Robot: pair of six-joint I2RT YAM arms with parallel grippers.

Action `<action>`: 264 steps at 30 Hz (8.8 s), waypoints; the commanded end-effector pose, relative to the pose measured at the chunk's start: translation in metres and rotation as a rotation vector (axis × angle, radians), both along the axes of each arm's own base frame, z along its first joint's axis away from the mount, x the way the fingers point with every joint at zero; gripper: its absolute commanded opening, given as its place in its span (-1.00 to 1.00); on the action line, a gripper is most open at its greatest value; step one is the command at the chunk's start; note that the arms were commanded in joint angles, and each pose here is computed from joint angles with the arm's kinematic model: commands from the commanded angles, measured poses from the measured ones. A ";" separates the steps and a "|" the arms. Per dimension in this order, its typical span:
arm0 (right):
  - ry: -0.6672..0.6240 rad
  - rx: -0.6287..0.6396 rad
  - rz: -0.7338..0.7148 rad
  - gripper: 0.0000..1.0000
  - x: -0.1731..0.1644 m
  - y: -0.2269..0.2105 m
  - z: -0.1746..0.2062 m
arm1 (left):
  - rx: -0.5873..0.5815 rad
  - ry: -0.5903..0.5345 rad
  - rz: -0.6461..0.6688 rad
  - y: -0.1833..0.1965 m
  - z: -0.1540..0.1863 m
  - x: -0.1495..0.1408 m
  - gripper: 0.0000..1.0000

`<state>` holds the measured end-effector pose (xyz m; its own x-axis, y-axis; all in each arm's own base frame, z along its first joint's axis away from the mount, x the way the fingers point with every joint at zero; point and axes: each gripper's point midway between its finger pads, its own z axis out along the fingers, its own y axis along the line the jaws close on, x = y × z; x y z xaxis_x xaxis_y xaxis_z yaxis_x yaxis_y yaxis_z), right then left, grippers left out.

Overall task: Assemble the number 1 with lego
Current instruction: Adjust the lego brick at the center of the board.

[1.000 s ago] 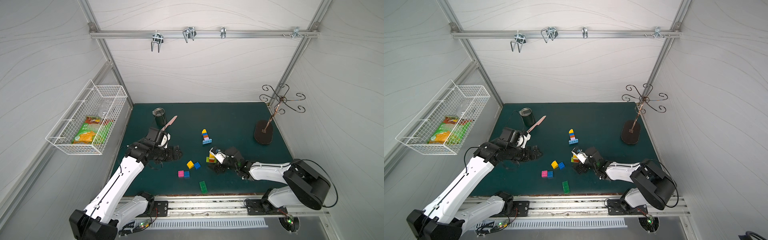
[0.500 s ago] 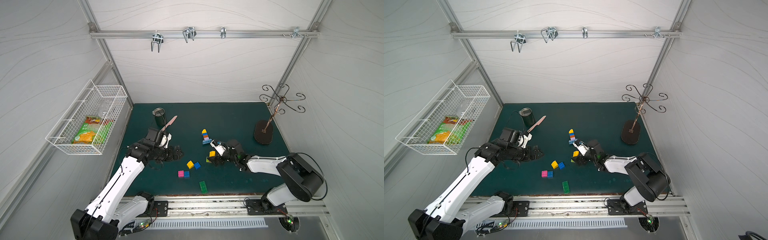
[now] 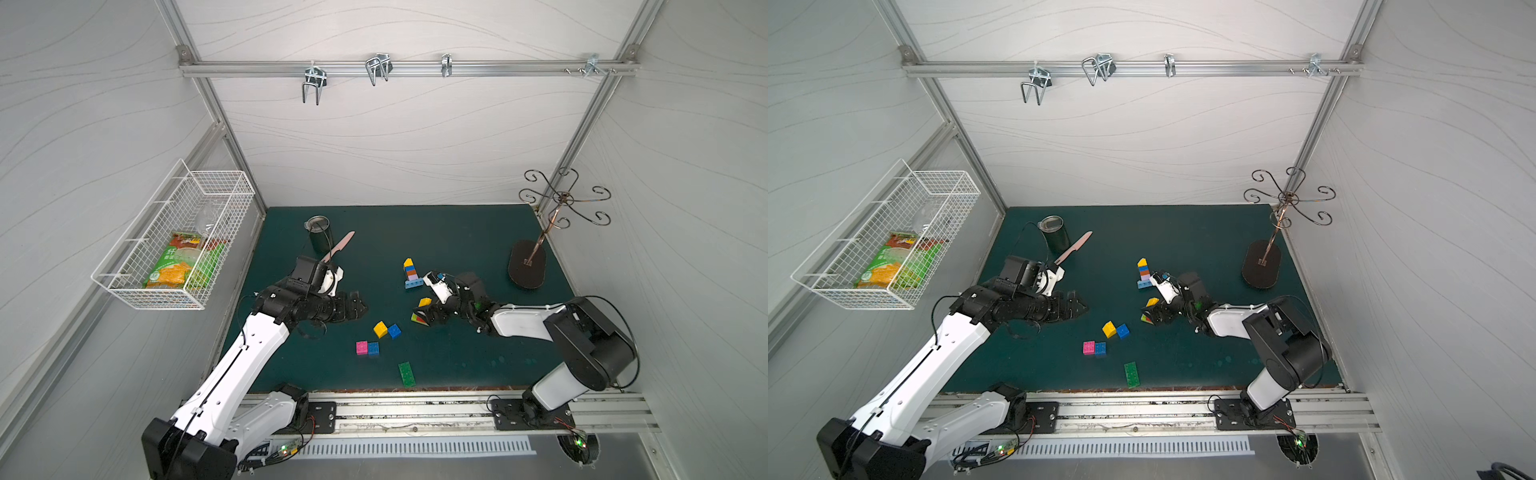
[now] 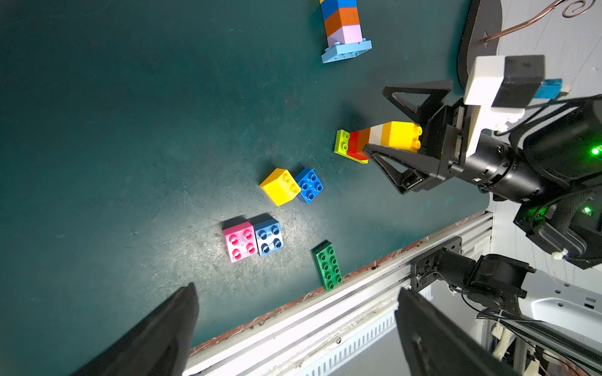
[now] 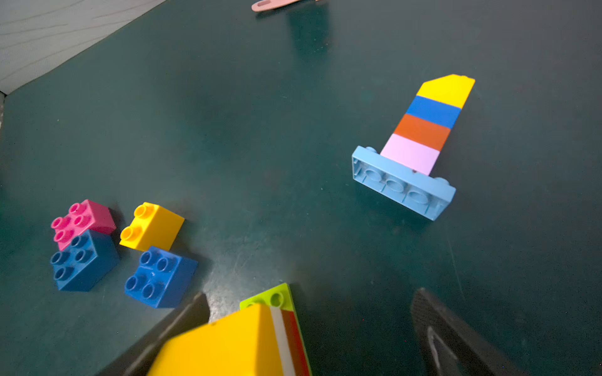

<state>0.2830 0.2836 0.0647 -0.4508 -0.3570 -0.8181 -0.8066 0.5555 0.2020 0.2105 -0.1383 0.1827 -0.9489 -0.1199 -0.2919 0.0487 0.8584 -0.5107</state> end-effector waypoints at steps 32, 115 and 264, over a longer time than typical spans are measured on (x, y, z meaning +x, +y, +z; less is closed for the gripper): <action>0.454 0.062 -0.413 0.96 0.042 -0.052 0.011 | -0.016 -0.022 -0.021 -0.004 0.000 0.006 0.99; 0.837 -0.535 -0.694 0.51 -0.154 0.008 -0.067 | 0.184 -0.350 0.307 0.080 0.052 -0.019 0.99; 0.823 -0.219 -0.428 0.74 -0.127 0.099 -0.023 | 0.234 -0.319 0.339 0.087 0.046 -0.016 0.99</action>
